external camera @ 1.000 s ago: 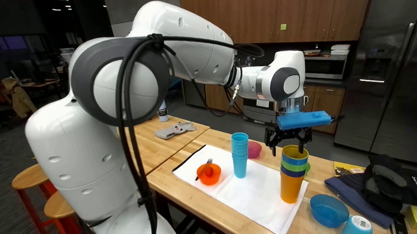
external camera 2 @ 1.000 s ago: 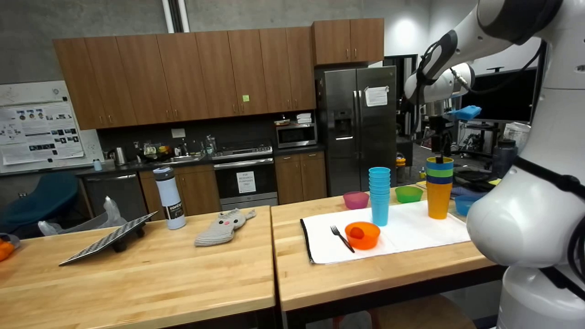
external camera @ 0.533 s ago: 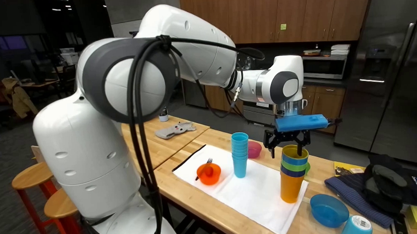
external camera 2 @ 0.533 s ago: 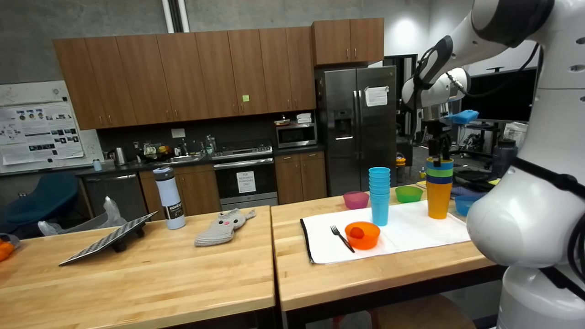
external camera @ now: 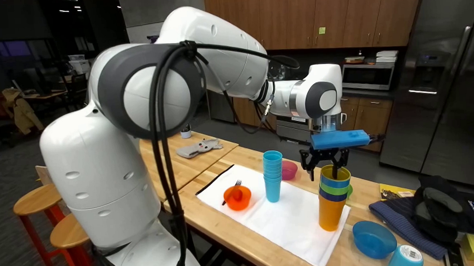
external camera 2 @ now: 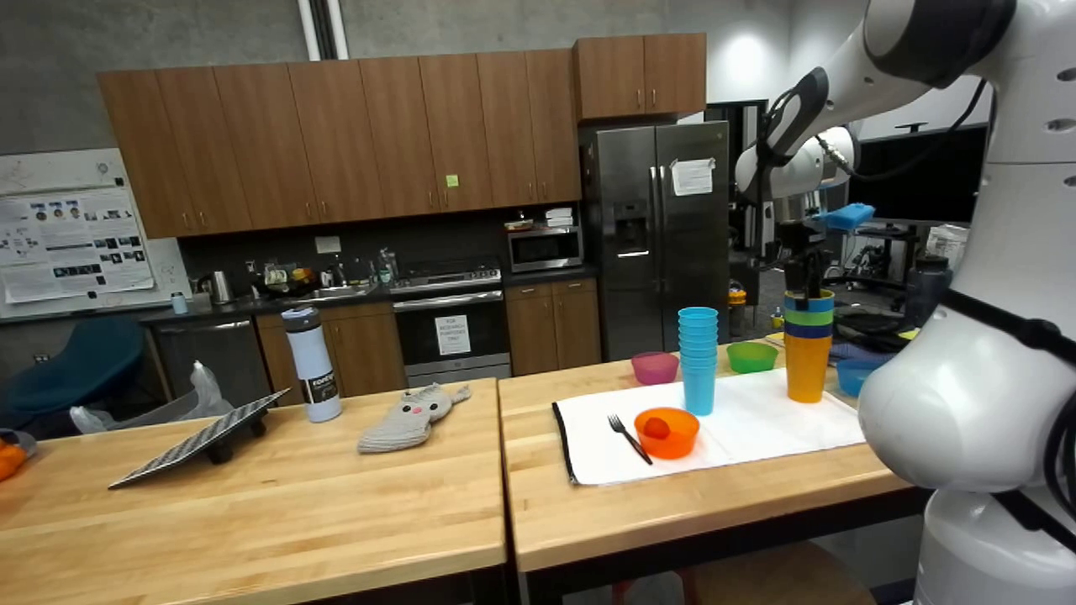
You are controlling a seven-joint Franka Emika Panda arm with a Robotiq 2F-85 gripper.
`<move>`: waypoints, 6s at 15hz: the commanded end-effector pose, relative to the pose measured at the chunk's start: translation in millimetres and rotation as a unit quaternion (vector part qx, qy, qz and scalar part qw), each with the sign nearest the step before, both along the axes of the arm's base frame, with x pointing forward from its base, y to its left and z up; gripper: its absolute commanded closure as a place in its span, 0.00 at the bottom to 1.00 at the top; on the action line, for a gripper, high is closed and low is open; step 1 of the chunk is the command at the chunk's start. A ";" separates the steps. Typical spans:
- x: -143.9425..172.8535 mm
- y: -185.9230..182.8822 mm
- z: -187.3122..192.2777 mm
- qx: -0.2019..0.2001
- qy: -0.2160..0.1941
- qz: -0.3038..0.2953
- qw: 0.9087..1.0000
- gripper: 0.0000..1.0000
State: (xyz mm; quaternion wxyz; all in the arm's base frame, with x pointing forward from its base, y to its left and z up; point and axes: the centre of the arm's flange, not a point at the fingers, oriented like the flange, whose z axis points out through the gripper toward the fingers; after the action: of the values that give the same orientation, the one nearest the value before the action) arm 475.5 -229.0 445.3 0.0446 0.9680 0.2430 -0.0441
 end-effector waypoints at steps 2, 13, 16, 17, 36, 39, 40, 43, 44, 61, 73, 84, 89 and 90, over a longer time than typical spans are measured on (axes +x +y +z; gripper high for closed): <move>3.6 -0.1 3.1 -0.004 -0.009 -0.003 1.000 0.65; 2.1 -0.6 3.3 -0.005 -0.012 -0.002 1.000 0.98; 1.9 -1.0 3.5 -0.004 -0.012 -0.002 1.000 0.98; 2.0 -1.5 4.3 -0.006 -0.013 -0.001 1.000 0.98; -5.6 -4.4 53.8 -0.024 -0.049 0.001 0.999 0.98; -7.5 -5.8 70.2 -0.026 -0.065 0.000 0.998 0.98; -8.4 -7.4 78.5 -0.027 -0.071 0.000 0.997 0.98; -11.8 -6.5 99.0 -0.032 -0.091 0.000 0.995 0.98; -13.0 -7.8 106.2 -0.033 -0.098 0.003 0.995 0.98; -35.9 12.9 185.1 0.057 -0.094 0.032 0.993 0.98; -46.3 52.6 167.4 0.080 0.028 0.102 0.991 0.98; -42.8 83.0 84.3 0.037 0.076 0.138 0.987 0.98; -37.3 87.0 54.8 -0.022 0.059 0.167 0.984 0.98; -36.3 87.5 49.6 -0.029 0.054 0.170 0.983 0.98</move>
State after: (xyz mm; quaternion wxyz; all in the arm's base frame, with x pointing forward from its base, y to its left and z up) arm 448.2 -146.0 504.1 0.0332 0.9096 0.4002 -0.1067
